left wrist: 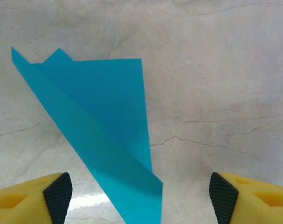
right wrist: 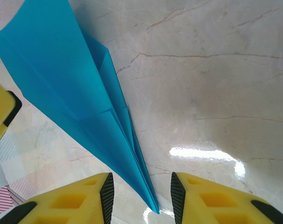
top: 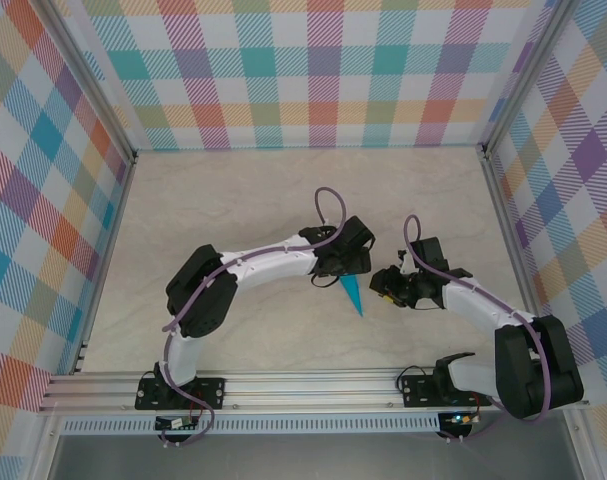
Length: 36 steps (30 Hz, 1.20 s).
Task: Fold a paper plane with a square sheet of paper (pick it up from the middle)
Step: Move a paper plane to the center of the table.
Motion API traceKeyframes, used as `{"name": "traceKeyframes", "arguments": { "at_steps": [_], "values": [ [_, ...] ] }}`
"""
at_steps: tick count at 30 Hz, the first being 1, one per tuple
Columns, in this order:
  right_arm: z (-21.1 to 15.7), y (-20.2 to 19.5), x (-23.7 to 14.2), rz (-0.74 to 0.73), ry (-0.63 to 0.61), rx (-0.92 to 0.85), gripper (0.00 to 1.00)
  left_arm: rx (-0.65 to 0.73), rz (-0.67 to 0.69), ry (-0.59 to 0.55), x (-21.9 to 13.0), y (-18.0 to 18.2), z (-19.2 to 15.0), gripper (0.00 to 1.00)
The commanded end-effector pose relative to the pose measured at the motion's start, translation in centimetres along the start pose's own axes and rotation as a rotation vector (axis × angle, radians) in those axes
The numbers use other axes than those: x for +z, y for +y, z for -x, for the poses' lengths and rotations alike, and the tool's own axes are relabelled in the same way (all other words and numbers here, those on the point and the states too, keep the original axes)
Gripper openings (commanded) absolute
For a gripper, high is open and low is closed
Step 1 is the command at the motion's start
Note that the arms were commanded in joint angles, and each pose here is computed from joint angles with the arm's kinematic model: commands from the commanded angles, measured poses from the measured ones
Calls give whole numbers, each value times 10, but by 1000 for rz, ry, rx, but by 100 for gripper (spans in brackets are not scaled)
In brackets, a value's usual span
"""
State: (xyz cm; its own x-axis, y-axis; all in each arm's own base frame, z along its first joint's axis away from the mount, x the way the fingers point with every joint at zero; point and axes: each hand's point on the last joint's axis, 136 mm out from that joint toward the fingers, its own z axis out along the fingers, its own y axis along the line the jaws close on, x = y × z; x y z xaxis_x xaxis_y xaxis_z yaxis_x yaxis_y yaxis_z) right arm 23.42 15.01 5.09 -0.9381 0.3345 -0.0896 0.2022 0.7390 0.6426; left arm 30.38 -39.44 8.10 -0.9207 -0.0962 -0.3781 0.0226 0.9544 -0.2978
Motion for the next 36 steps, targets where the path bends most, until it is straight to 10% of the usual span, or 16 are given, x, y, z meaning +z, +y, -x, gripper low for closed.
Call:
{"name": "traceKeyframes", "arguments": {
  "at_steps": [1,23,36],
  "values": [
    [-6,-7,0,-12,9,-4,40,7,159,40,8,28,-13,80],
    [-3,38,22,189,156,-122,46,-8,163,-11,-9,53,-18,42],
    [-3,40,47,186,220,-121,47,-1,165,-9,-8,64,-26,35]
  ]
}}
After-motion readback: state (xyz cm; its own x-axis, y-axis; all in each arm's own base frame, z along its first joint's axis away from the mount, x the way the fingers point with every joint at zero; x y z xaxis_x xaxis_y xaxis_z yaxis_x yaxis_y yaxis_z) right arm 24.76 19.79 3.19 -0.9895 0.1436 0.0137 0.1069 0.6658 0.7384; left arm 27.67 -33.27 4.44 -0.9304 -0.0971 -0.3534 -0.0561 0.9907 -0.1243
